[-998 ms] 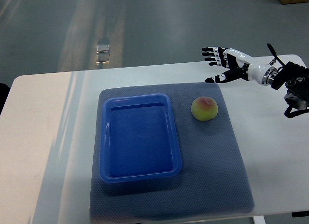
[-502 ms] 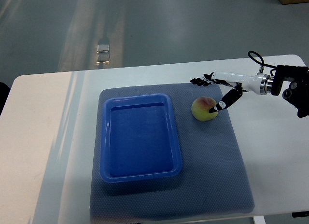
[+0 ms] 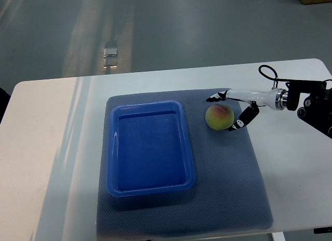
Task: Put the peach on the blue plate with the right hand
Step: 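Reach the open right hand forward and down around the peach, then close the right hand fingers around the peach, then lift the peach with the right hand and carry it over the blue tray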
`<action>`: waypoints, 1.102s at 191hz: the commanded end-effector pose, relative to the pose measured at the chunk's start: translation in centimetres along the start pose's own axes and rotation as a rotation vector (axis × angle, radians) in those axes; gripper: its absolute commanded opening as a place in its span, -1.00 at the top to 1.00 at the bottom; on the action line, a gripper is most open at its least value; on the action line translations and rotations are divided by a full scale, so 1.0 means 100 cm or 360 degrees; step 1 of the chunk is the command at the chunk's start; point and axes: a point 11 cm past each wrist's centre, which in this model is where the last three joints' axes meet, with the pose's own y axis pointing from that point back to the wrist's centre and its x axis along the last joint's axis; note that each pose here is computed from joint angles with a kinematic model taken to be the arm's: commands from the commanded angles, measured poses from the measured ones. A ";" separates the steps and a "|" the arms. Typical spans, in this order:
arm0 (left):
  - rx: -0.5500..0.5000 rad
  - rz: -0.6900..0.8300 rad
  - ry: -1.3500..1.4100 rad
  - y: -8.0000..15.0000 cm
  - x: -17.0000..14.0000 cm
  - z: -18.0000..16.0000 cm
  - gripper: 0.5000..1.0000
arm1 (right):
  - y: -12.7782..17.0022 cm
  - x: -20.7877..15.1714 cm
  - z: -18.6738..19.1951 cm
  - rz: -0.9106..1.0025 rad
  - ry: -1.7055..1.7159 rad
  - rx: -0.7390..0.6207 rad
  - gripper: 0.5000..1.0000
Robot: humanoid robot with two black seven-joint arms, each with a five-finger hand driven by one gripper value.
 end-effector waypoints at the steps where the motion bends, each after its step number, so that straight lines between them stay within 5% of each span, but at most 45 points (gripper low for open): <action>1: 0.0000 0.0000 0.0000 0.000 0.000 0.000 -1.00 | 0.000 -0.002 0.002 0.0003 0.0001 -0.0013 -0.53; 30: 0.0000 0.0000 0.0000 0.000 0.000 0.000 -1.00 | 0.000 -0.003 0.005 0.0006 0.0011 -0.0029 -0.35; 31: 0.0000 0.0000 0.0000 0.000 0.000 0.000 -1.00 | 0.001 -0.003 0.007 0.0002 0.0026 -0.0044 -0.21; 43: 0.0000 0.0000 0.0000 0.000 0.000 0.000 -1.00 | 0.000 -0.003 0.007 0.0003 0.0032 -0.0047 -0.19; 44: 0.0000 0.0002 0.0000 0.000 0.000 0.000 -1.00 | 0.001 -0.004 0.008 0.0009 0.0047 -0.0056 -0.04; 52: 0.0000 0.0002 0.0000 0.000 0.000 0.000 -1.00 | 0.001 -0.003 0.010 0.0017 0.0052 -0.0063 0.09; 69: 0.0000 -0.0003 0.0000 0.000 0.000 0.000 -1.00 | 0.001 -0.002 0.009 0.0021 0.0055 -0.0063 0.24; 135: -0.0001 0.0002 0.0003 0.000 0.000 0.000 -1.00 | -0.003 0.030 -0.011 0.0093 0.0101 -0.0002 0.25; 211: 0.0002 0.0004 0.0003 0.000 0.001 -0.001 -1.00 | -0.077 0.028 -0.101 0.0024 0.0162 0.0297 0.22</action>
